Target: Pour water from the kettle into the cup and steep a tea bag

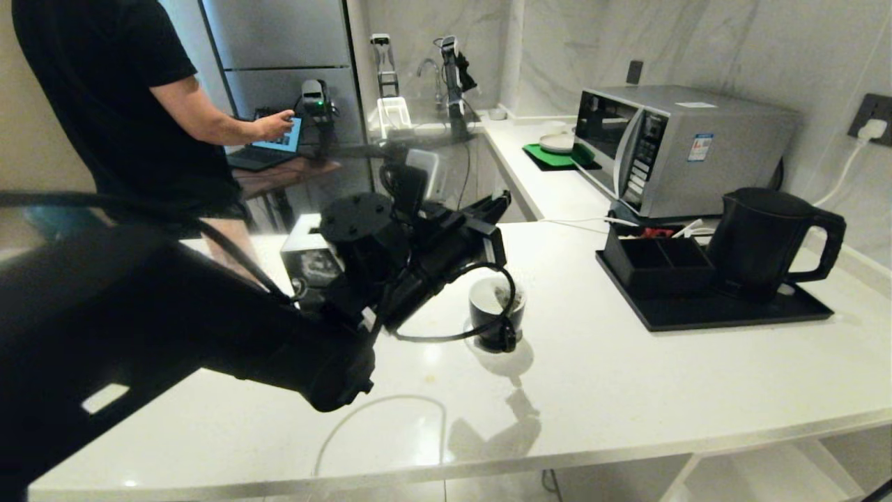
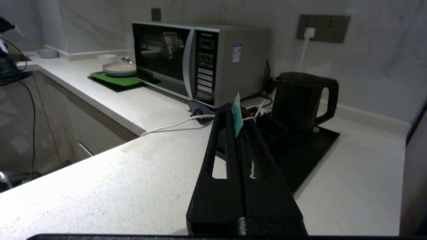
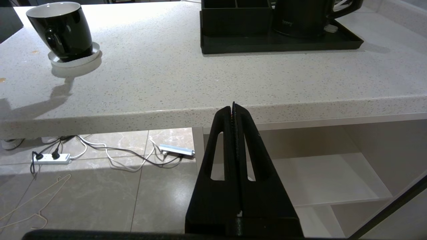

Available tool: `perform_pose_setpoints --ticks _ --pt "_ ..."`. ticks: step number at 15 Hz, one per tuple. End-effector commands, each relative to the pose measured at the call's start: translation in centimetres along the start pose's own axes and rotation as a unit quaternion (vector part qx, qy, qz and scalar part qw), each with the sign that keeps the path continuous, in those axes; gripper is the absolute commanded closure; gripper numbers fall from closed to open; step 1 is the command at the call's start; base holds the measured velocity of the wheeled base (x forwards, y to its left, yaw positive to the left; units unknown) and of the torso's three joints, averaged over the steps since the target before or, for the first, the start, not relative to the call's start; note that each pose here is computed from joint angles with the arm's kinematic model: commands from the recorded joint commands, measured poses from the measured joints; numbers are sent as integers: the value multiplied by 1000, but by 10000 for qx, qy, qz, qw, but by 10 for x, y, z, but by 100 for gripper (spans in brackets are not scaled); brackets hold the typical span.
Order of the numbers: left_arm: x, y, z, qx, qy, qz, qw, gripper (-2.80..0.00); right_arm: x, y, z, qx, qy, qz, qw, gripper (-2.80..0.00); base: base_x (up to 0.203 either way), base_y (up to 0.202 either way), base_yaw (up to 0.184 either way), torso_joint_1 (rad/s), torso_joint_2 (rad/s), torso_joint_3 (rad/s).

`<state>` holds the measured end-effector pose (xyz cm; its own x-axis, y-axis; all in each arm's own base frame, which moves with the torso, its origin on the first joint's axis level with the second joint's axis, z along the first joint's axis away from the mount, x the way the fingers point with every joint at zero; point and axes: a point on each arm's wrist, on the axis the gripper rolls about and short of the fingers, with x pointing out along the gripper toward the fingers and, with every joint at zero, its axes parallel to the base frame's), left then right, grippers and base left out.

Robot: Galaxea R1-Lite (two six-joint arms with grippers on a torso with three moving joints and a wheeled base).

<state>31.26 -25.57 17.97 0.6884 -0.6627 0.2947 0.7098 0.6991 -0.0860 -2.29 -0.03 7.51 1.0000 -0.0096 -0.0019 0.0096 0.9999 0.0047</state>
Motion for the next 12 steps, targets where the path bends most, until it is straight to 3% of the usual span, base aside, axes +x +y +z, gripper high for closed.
perform_pose_setpoints --ticks 1,12 --pt "7 2 -12 -9 35 13 10000 0 0 0 0 0 6 2 10000 0 0 0 0 0 0 0" --pt "9 6 -34 -90 224 144 9996 0 0 0 0 5 6 2 10000 0 0 0 0 0 0 0"
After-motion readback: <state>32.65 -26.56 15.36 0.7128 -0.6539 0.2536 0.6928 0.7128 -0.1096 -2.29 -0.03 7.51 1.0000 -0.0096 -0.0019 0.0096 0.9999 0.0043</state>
